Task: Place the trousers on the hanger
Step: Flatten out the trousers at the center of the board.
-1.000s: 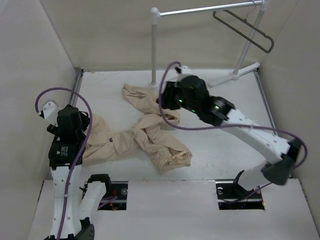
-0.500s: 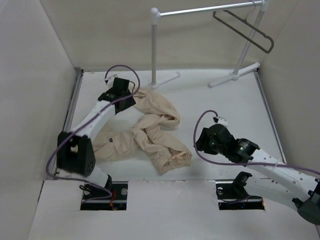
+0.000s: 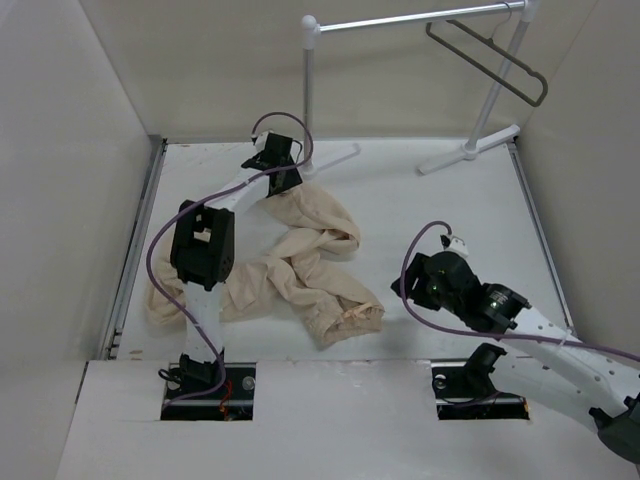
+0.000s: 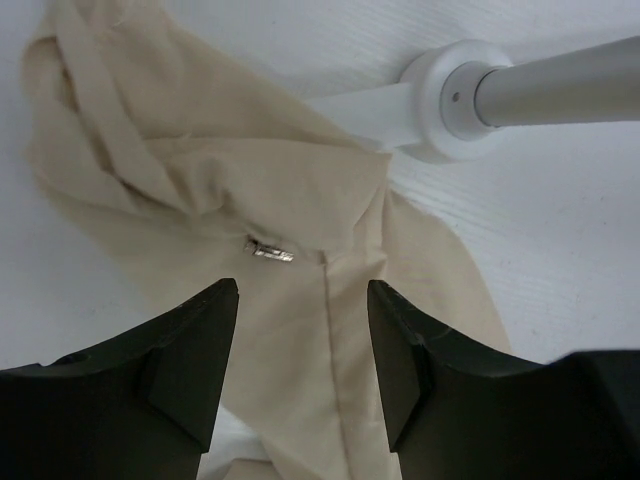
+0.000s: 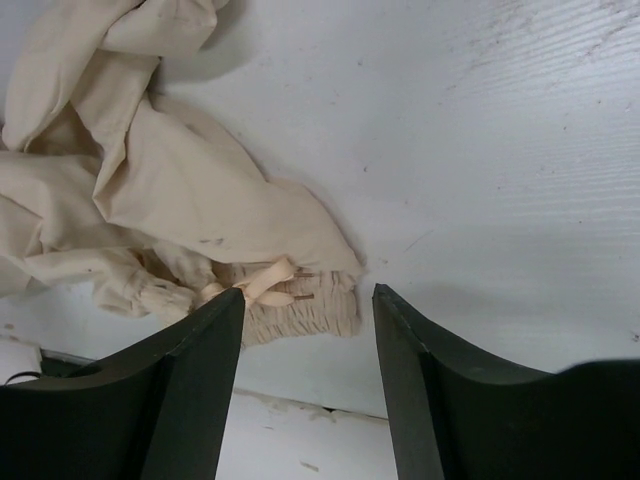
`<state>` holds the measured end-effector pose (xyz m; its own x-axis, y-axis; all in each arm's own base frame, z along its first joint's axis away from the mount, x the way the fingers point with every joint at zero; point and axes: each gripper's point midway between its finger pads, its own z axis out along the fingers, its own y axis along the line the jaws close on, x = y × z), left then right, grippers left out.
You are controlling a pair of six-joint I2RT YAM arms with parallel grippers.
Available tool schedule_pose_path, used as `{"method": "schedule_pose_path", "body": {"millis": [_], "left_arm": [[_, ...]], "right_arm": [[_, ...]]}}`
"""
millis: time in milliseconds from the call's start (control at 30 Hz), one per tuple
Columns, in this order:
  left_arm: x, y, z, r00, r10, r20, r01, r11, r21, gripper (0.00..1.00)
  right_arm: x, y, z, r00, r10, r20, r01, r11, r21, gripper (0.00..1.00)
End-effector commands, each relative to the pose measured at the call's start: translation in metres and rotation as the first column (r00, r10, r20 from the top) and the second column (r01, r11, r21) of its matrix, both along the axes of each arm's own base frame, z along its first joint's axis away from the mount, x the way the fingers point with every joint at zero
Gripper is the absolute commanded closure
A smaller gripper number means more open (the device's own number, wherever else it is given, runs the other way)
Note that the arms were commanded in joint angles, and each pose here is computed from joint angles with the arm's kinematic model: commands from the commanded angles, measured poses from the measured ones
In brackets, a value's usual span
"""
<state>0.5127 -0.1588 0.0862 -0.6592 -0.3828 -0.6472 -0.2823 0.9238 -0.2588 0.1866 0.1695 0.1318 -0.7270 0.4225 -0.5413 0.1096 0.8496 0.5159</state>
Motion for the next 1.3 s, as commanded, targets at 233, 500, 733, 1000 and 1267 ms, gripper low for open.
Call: {"method": "schedule_pose_path", "body": {"millis": [233,500,733,1000,1267], "left_arm": [[0.042,-0.015,-0.002,0.999,-0.002,0.042,0.002,1.000,0.001,0.58],[0.040,0.004,0.032,0.995,0.035,0.095,-0.032,0.999,-0.033,0.93],[-0.006,0.046,0.159,0.948,0.093,0.303,-0.053,0.989,-0.138,0.93],[-0.040,0.165,0.242,0.842,0.333,0.423,-0.261,0.940,-0.221,0.93],[-0.061,0.212,0.304,0.756,0.417,0.505,-0.279,0.903,-0.328,0.93]], "right_arm": [[0.010,0.006,-0.023,0.998,-0.026,-0.050,0.025,1.000,-0.015,0.31],[0.021,0.017,-0.034,0.997,-0.032,-0.063,0.033,0.999,0.005,0.30],[0.026,0.032,-0.065,0.985,-0.021,-0.170,0.019,1.000,-0.016,0.27],[0.023,0.079,-0.081,0.970,0.106,-0.220,-0.081,0.990,0.119,0.71],[0.104,0.015,0.026,0.984,-0.088,0.152,0.103,0.990,-0.095,1.00]]}}
